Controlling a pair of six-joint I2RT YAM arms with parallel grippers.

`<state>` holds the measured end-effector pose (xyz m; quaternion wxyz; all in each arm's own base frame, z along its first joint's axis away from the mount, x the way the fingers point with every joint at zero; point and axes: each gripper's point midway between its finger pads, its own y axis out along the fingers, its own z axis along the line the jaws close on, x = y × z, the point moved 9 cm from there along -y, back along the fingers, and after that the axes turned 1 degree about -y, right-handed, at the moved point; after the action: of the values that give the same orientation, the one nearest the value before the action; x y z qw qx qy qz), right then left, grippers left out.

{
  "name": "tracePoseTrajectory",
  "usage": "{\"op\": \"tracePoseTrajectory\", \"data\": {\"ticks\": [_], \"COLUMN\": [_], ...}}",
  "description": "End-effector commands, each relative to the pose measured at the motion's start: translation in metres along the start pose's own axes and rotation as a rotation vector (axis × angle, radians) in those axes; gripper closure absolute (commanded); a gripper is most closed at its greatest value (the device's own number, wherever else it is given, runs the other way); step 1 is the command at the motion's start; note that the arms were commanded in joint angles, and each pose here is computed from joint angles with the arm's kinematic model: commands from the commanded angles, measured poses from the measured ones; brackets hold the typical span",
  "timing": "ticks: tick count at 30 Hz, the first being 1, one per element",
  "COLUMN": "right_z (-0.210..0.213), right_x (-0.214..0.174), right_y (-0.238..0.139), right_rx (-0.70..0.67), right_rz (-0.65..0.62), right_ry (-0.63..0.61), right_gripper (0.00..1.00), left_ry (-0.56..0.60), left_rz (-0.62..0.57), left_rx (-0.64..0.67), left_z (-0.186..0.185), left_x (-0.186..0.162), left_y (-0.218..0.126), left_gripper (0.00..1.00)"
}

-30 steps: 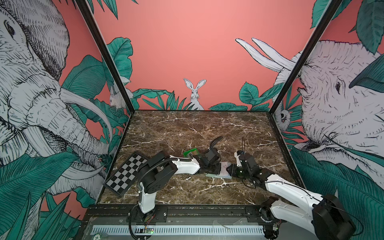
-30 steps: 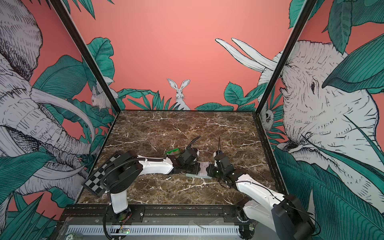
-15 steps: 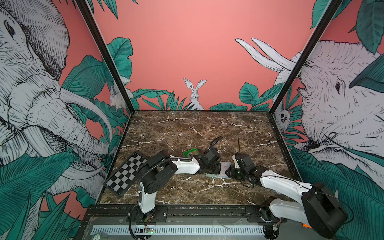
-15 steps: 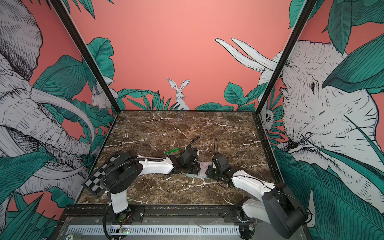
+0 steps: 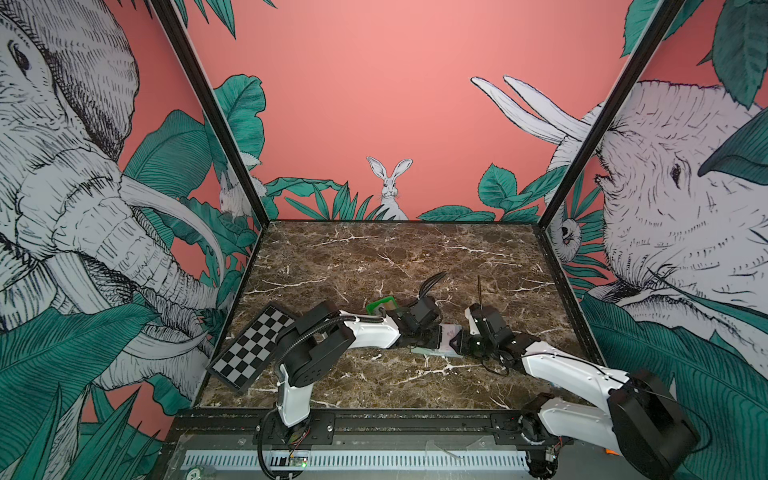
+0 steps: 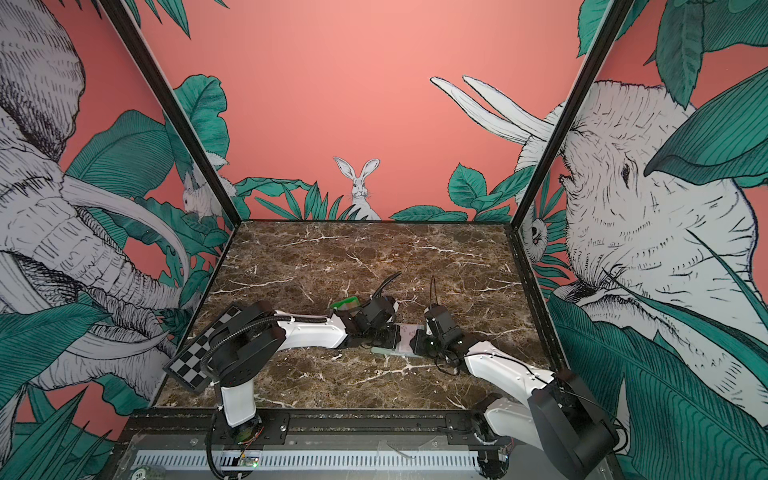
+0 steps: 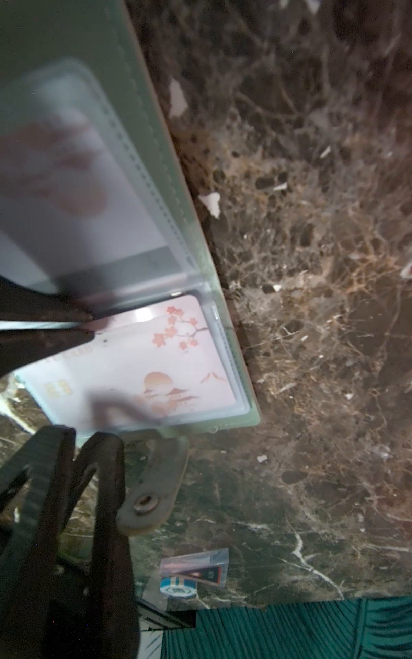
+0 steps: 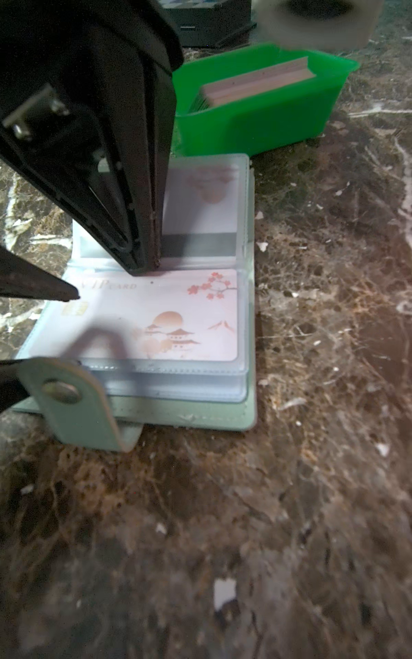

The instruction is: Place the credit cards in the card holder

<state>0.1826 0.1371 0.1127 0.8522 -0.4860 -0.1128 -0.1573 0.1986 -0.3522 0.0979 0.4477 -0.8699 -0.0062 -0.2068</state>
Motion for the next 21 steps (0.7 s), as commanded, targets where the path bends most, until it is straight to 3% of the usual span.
{"op": "tracePoseTrajectory", "data": {"ticks": [1,21], "right_z": [0.0036,0.0041], "right_x": [0.0050,0.0056], "right_y": [-0.0046,-0.0046], "right_rx": [0.020,0.018], "right_rz": [-0.040,-0.038], "right_ry": [-0.007,-0.006], "right_gripper": [0.71,0.65], "left_ry": [-0.021,-0.034], "left_rz": [0.051,0.065], "left_rx": [0.057,0.083], "left_z": [0.0111,0.0135], "left_x": [-0.0079,-0.0092], "left_y": [0.0042,0.0049], "left_gripper": [0.90,0.92]}}
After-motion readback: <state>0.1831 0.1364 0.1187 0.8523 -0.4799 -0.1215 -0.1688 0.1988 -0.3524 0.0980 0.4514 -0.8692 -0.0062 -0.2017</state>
